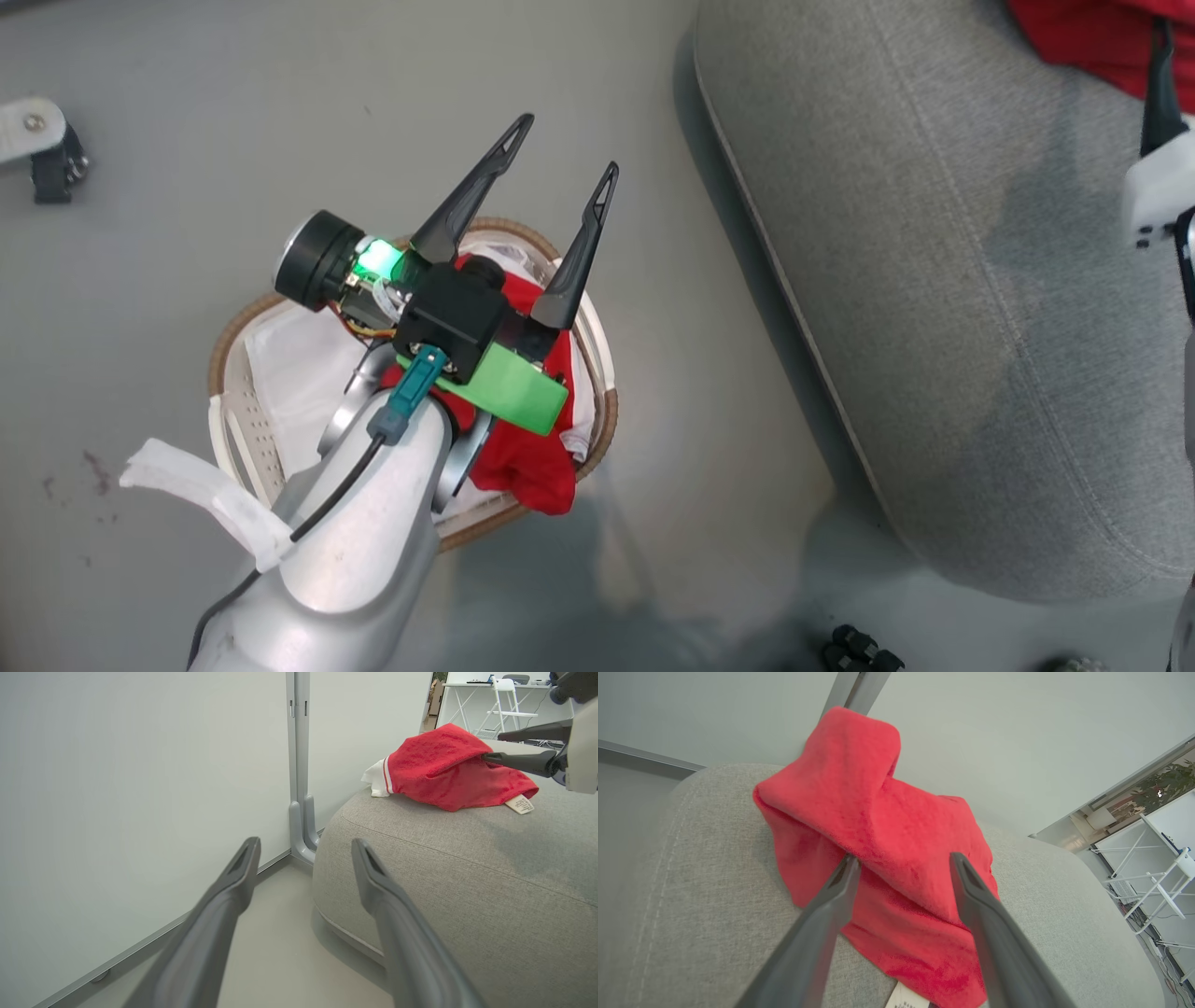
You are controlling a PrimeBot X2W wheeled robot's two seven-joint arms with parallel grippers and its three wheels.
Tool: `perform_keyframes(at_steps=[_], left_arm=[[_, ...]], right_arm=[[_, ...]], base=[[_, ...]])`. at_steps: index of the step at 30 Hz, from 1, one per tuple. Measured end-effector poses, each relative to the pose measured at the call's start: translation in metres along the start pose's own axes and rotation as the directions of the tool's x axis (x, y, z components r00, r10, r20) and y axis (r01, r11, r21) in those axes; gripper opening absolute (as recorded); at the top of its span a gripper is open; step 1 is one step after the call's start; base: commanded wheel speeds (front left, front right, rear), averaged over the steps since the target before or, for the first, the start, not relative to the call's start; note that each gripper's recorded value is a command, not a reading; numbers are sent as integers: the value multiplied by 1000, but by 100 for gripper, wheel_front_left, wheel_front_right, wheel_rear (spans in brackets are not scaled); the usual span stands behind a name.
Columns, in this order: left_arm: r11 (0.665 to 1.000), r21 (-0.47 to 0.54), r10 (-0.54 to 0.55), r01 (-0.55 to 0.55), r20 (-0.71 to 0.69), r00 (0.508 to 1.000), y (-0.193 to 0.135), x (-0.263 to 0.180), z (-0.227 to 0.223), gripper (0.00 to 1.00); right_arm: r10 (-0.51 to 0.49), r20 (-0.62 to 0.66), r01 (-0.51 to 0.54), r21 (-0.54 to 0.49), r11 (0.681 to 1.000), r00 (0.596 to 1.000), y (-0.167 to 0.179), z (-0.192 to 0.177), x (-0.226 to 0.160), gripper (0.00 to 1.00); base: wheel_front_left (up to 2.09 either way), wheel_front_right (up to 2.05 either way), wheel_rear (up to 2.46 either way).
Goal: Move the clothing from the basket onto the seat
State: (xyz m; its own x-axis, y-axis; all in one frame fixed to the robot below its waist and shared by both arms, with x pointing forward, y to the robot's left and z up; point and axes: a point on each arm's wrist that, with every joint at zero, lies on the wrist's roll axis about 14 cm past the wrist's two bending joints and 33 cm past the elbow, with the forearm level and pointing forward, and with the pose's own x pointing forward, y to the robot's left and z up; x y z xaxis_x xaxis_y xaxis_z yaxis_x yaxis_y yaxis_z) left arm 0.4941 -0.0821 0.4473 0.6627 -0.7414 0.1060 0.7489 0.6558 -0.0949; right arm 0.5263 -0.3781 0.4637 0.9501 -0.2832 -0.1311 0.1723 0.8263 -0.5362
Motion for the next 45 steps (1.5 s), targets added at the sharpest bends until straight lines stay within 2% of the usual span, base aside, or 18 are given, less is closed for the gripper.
perform_keyframes(at_steps=[5,10,18,22,32,39,45], left_arm=[[1000,14,27,-27,5,1000,-5,-10,17,100],[996,35,79,-80,9,997,-2,-25,33,100],[968,56,246,-245,-8,969,24,-68,47,100],[922,85,380,-377,-27,925,49,-109,51,100],[778,119,623,-616,-29,781,89,-196,61,100],[724,141,686,-676,-45,726,86,-239,59,100],[693,137,719,-708,-65,692,75,-266,52,100]], right_arm=[[25,69,-28,48,998,997,6,19,-26,100],[58,187,-82,123,989,981,22,57,-44,100],[137,340,-226,238,945,931,68,110,-72,100],[202,384,-328,295,897,901,104,126,-89,100],[284,427,-445,346,826,859,148,142,-126,100],[303,407,-464,388,797,862,158,132,-151,100],[303,382,-453,406,793,873,155,119,-170,100]], base=[[0,0,0],[0,0,0],[0,0,0],[0,0,0],[0,0,0],[0,0,0],[0,0,0]])
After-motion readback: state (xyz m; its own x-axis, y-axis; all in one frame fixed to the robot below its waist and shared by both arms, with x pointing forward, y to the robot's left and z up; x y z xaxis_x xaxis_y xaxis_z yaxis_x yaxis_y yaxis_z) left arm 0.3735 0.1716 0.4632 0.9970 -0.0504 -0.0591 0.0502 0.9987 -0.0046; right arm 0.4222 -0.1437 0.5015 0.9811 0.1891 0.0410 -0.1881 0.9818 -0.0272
